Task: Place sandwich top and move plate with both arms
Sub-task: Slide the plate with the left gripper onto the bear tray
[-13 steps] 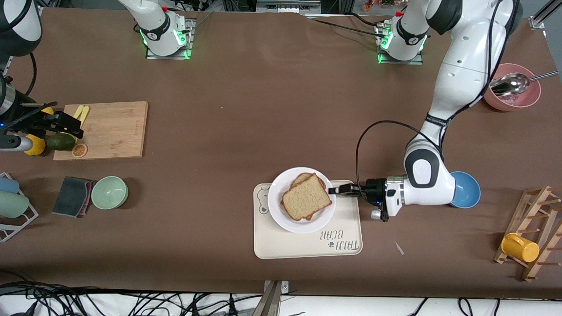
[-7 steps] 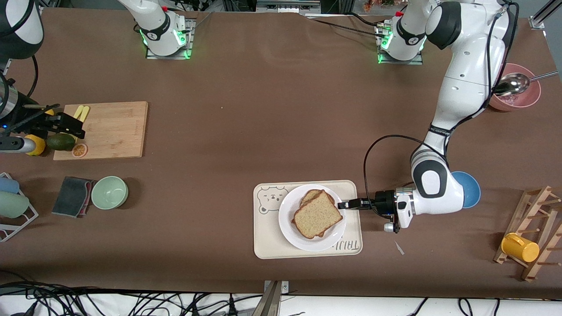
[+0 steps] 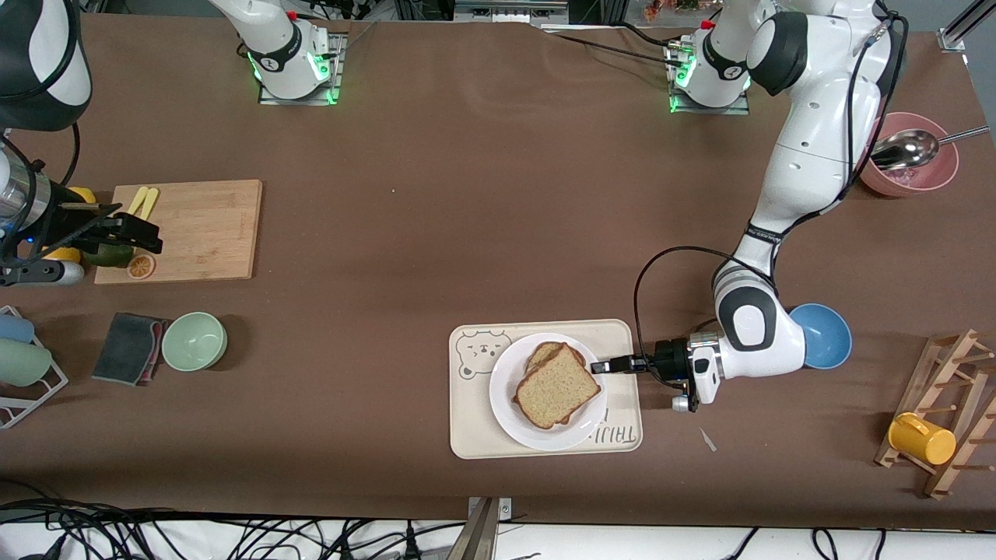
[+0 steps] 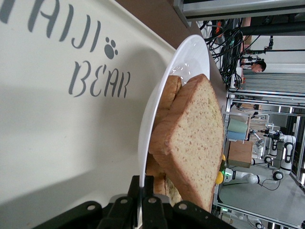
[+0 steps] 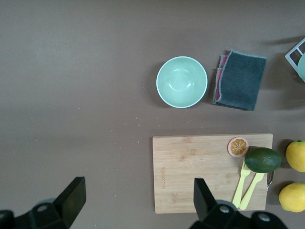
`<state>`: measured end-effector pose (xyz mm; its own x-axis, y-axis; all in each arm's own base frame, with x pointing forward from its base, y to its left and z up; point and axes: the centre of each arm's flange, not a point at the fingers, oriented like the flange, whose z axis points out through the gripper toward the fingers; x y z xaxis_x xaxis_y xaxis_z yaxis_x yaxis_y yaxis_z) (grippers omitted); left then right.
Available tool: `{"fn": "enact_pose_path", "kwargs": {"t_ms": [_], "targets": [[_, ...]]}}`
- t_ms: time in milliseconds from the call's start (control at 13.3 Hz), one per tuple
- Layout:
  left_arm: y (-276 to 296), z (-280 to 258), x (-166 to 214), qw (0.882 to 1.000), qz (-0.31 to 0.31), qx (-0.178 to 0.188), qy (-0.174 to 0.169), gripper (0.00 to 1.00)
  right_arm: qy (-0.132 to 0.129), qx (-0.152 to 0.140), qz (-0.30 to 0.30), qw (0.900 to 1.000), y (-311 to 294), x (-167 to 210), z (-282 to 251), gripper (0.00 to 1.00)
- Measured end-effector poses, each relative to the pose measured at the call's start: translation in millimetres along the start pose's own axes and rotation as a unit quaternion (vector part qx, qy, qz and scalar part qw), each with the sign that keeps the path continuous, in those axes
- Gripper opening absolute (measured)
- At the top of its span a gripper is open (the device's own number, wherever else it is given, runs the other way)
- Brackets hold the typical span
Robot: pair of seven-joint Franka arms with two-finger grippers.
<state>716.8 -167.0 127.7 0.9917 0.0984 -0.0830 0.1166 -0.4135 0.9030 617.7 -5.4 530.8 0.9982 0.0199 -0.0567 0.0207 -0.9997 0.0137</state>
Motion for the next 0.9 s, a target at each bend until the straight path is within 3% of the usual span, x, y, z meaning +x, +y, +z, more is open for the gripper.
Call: {"fn": "enact_pose_path", "kwargs": {"t_ms": [602,903], "targets": [[-10,18,-8,1.0,-0.006,0.003,-0.012,0.09,0.01,0.0,-0.002,1.0,-2,0,-11,1.0],[-8,16,-6,1.0,-0.004,0.002,-0.011,0.47,0.012,0.0,-0.002,1.0,-2,-1,-17,1.0]]}}
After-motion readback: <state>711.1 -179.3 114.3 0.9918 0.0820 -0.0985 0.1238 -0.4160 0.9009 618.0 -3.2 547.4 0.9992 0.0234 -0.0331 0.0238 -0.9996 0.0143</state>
